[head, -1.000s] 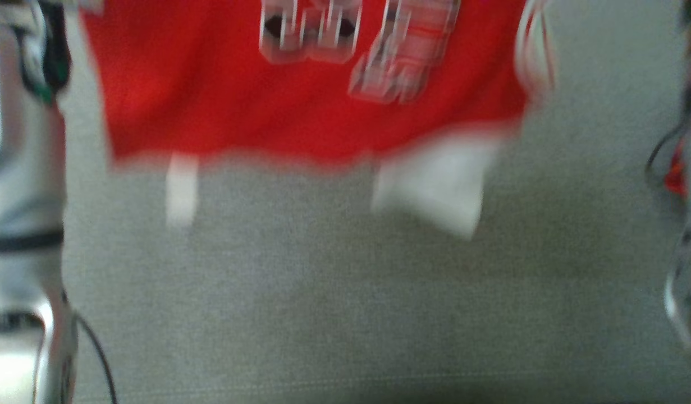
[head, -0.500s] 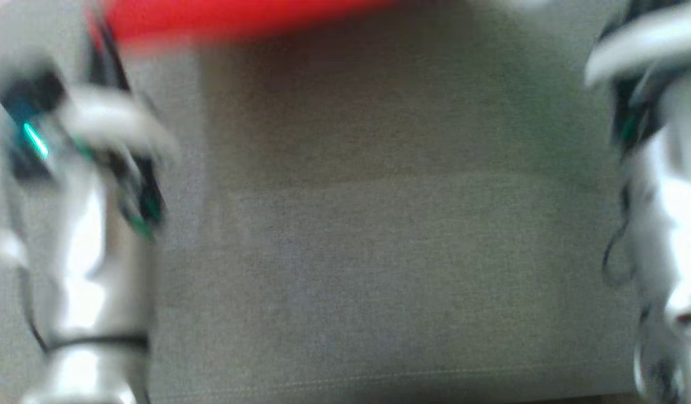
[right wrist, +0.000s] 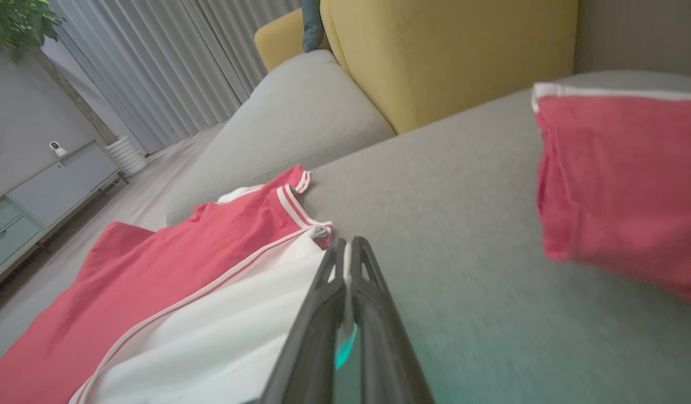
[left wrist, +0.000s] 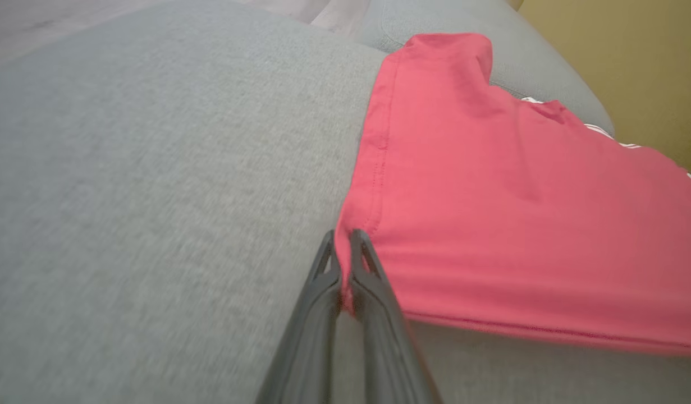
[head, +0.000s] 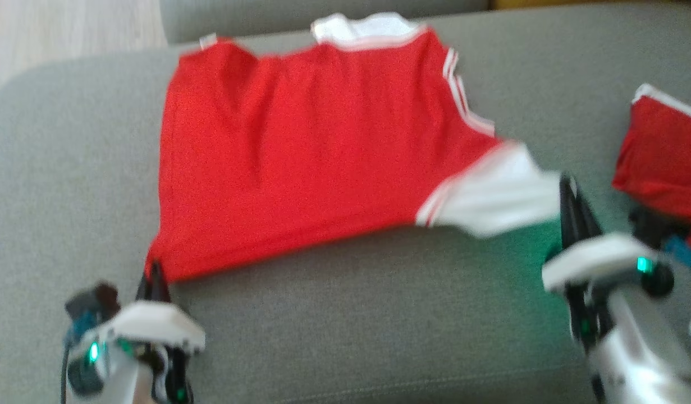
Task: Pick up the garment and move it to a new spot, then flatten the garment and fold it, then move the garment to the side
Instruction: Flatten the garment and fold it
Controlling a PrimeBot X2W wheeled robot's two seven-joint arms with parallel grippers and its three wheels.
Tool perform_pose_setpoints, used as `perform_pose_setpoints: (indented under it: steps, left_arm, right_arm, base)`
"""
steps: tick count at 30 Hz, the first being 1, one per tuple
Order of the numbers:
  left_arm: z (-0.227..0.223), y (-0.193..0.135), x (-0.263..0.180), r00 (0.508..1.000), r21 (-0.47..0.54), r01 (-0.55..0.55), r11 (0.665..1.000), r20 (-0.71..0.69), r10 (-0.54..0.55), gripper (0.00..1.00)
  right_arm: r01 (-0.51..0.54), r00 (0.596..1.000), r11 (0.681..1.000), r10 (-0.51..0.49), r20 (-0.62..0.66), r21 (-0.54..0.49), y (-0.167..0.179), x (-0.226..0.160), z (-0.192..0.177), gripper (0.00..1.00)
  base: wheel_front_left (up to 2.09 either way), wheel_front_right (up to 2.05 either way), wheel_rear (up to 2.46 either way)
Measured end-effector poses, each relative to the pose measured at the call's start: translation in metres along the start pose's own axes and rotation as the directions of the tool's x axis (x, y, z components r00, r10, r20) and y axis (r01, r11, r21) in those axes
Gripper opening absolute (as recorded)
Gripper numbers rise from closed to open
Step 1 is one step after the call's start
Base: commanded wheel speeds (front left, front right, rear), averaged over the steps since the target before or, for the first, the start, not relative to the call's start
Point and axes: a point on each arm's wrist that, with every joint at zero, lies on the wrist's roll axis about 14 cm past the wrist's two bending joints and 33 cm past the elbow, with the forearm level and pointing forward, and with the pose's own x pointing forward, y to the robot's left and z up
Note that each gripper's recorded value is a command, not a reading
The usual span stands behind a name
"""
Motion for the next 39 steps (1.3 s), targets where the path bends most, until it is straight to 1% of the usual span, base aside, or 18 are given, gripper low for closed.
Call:
perform_pose_setpoints:
  steps: [4,7,10,12,14,16,19,23,29,36,37,38,39]
  left_arm:
    - [-0.010,0.005,-0.026,1.000,-0.004,-0.010,1.000,-0.008,0.010,0.00]
    - [-0.007,0.003,-0.037,1.000,-0.001,-0.002,1.000,0.013,0.002,0.00]
    - [-0.001,0.000,-0.040,0.999,0.004,0.008,1.000,0.034,-0.009,0.00]
    - [0.001,-0.004,-0.039,0.999,0.006,0.018,1.000,0.042,-0.019,0.00]
    - [0.004,-0.010,-0.032,0.998,0.023,0.036,0.999,0.048,-0.037,0.00]
    - [0.007,-0.012,-0.028,0.998,0.027,0.040,0.999,0.054,-0.042,0.00]
    - [0.021,-0.021,-0.011,0.994,0.038,0.063,0.997,0.083,-0.066,0.00]
    - [0.036,-0.032,0.014,0.990,0.065,0.086,0.994,0.105,-0.092,0.00]
    - [0.039,-0.037,0.045,0.991,0.104,0.099,0.990,0.082,-0.107,0.00]
    - [0.037,-0.034,0.069,0.993,0.156,0.095,0.983,0.051,-0.104,0.00]
    - [0.036,-0.033,0.071,0.994,0.157,0.093,0.983,0.047,-0.101,0.00]
    - [0.037,-0.032,0.072,0.994,0.157,0.090,0.984,0.047,-0.098,0.23]
    - [0.037,-0.031,0.073,0.994,0.155,0.086,0.984,0.049,-0.094,0.60]
  right_arm:
    - [0.016,0.999,0.999,-0.015,-0.051,0.036,-0.007,-0.037,-0.020,0.00]
    - [0.023,0.998,0.998,-0.019,-0.068,0.056,-0.010,-0.057,-0.025,0.00]
    - [0.029,0.997,0.998,-0.024,-0.077,0.065,-0.013,-0.066,-0.026,0.00]
    - [0.028,0.997,0.998,-0.024,-0.074,0.059,-0.014,-0.064,-0.022,0.00]
    - [0.006,0.998,0.999,-0.004,-0.059,0.035,-0.007,-0.050,-0.009,0.00]
    - [-0.005,0.998,1.000,0.007,-0.059,0.025,-0.003,-0.043,-0.006,0.00]
    - [-0.037,0.998,0.999,0.038,-0.049,0.009,0.011,-0.016,0.007,0.00]
    - [-0.067,0.997,0.997,0.065,-0.045,-0.038,0.024,0.022,0.019,0.00]
    - [-0.080,0.994,0.993,0.073,-0.079,-0.087,0.034,0.068,0.010,0.00]
    - [-0.077,0.990,0.989,0.061,-0.131,-0.124,0.035,0.097,-0.015,0.00]
    - [-0.076,0.990,0.989,0.060,-0.127,-0.126,0.036,0.100,-0.016,0.35]
    - [-0.074,0.991,0.989,0.059,-0.121,-0.127,0.036,0.102,-0.017,0.74]
    - [-0.072,0.991,0.989,0.057,-0.120,-0.125,0.036,0.103,-0.019,1.00]
  base:
    - [0.00,0.00,0.00]
    - [0.00,0.00,0.00]
    - [0.00,0.00,0.00]
    - [0.00,0.00,0.00]
    - [0.00,0.00,0.00]
    - [0.00,0.00,0.00]
    - [0.00,0.00,0.00]
    - [0.00,0.00,0.00]
    - [0.00,0.00,0.00]
    - [0.00,0.00,0.00]
    - [0.00,0.00,0.00]
    - [0.00,0.00,0.00]
    - [0.00,0.00,0.00]
